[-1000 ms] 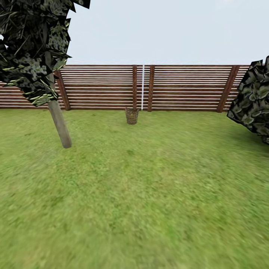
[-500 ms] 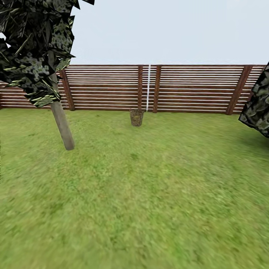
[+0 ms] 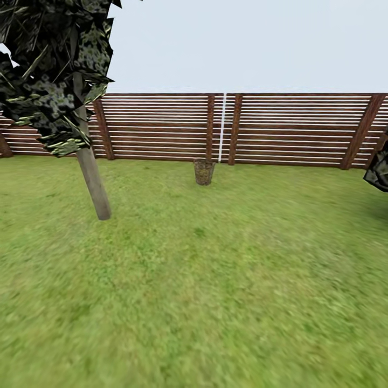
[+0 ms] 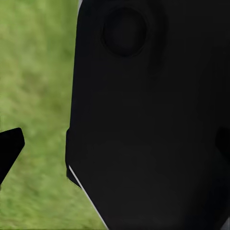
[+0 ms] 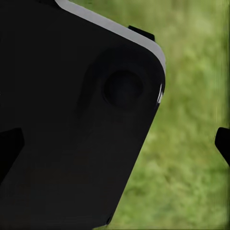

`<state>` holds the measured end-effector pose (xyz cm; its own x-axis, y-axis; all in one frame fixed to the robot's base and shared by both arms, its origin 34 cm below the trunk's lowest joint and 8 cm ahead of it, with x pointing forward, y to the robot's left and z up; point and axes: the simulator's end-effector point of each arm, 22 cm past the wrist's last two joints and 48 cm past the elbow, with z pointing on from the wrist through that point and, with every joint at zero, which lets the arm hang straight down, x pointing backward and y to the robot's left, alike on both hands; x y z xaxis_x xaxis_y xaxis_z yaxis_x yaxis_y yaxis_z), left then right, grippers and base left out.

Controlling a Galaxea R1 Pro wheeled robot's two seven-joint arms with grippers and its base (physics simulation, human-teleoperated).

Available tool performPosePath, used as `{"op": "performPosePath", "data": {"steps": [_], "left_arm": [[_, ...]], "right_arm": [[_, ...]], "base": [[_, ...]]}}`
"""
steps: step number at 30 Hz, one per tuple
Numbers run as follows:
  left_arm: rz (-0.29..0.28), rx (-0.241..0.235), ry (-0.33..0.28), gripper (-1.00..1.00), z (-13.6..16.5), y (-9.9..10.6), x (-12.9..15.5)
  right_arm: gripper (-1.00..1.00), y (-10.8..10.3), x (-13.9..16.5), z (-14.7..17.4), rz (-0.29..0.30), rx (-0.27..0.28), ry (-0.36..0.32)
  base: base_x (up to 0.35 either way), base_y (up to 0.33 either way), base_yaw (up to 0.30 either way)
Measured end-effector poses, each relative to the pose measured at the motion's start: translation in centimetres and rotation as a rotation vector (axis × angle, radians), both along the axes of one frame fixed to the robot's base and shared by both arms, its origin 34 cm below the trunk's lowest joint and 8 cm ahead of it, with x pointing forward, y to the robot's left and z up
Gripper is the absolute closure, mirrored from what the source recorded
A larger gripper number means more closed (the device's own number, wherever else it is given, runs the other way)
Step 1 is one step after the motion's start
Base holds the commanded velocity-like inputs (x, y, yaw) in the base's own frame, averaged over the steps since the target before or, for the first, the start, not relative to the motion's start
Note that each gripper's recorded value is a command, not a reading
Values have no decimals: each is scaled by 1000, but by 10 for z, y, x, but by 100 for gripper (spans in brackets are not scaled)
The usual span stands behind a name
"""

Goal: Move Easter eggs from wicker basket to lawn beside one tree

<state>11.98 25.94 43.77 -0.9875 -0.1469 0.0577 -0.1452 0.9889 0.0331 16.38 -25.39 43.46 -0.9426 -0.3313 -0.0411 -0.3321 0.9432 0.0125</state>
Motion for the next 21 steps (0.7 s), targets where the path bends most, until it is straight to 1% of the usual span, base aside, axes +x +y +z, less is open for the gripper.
{"op": "performPosePath", "data": {"steps": [8, 21], "left_arm": [[0, 0, 0, -100, 0, -1, 0], [0, -1, -1, -100, 0, -1, 0]], "right_arm": [[-100, -4, 0, 0, 7, -5, 1], [-100, 0, 3, 0, 1, 3, -13]], "base": [[327, 0, 1], [327, 0, 0]]}}
